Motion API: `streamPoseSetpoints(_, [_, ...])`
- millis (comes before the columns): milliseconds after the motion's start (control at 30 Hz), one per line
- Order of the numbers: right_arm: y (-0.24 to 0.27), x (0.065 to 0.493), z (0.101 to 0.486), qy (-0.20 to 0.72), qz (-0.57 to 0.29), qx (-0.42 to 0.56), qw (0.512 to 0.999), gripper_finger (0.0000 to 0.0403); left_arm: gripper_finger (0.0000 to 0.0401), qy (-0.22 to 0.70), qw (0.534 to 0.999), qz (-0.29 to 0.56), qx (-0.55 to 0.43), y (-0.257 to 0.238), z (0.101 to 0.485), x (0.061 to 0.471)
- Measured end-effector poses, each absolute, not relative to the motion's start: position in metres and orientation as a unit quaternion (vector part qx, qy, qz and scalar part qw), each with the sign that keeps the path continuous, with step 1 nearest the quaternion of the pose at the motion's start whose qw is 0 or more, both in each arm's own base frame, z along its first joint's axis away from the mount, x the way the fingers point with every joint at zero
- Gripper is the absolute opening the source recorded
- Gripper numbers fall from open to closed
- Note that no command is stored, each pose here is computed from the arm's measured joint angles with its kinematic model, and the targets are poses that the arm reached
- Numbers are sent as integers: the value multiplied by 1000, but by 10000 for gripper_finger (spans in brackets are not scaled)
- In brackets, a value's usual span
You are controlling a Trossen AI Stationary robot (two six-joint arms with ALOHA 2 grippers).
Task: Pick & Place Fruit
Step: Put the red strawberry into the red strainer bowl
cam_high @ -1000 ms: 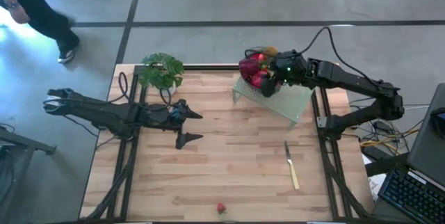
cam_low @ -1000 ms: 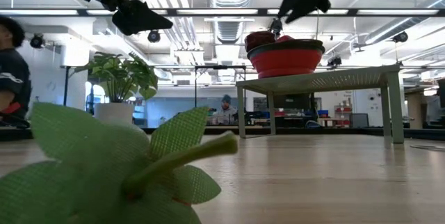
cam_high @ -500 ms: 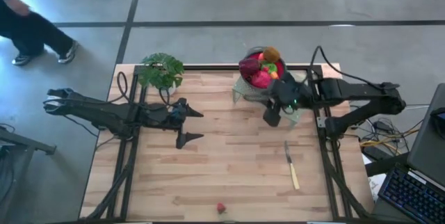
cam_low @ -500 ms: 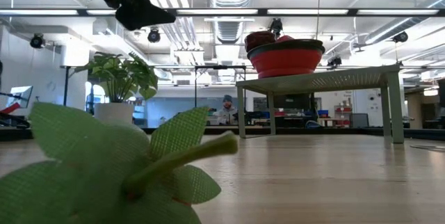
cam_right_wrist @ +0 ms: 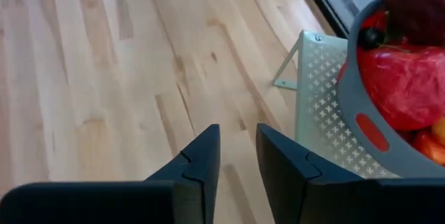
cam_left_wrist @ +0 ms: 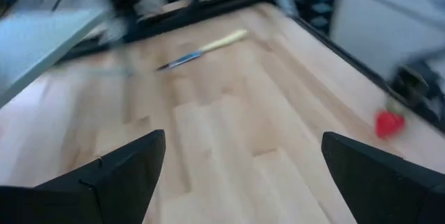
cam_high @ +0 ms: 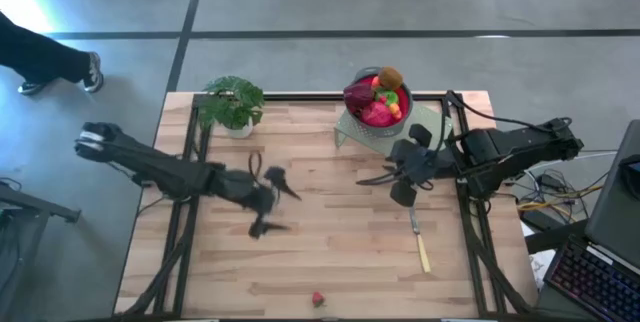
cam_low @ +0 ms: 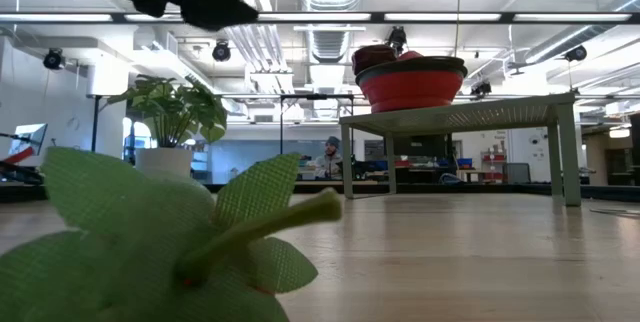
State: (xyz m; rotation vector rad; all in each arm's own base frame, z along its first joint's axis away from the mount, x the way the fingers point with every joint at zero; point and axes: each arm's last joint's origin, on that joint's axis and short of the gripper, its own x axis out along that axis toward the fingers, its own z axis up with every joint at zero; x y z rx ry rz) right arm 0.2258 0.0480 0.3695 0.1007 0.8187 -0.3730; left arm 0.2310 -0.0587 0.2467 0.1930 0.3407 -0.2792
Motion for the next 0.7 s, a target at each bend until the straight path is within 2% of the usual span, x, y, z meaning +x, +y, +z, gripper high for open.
streamPoseSetpoints(100, [48, 225, 369, 395, -188, 41, 898, 77, 392, 151, 953, -192, 178, -83, 235, 240])
streamPoseSetpoints(200, [48, 225, 369, 396, -189, 40, 898, 66, 392, 122, 943, -223, 216, -108, 225, 248])
streamPoseSetpoints(533, [48, 224, 368, 399, -189, 38, 896, 44, 392, 145, 911, -289, 255, -181, 204, 286])
streamPoseSetpoints(700, [48, 224, 368, 400, -189, 39, 896, 47, 392, 178, 894, -316, 263, -209, 189, 301])
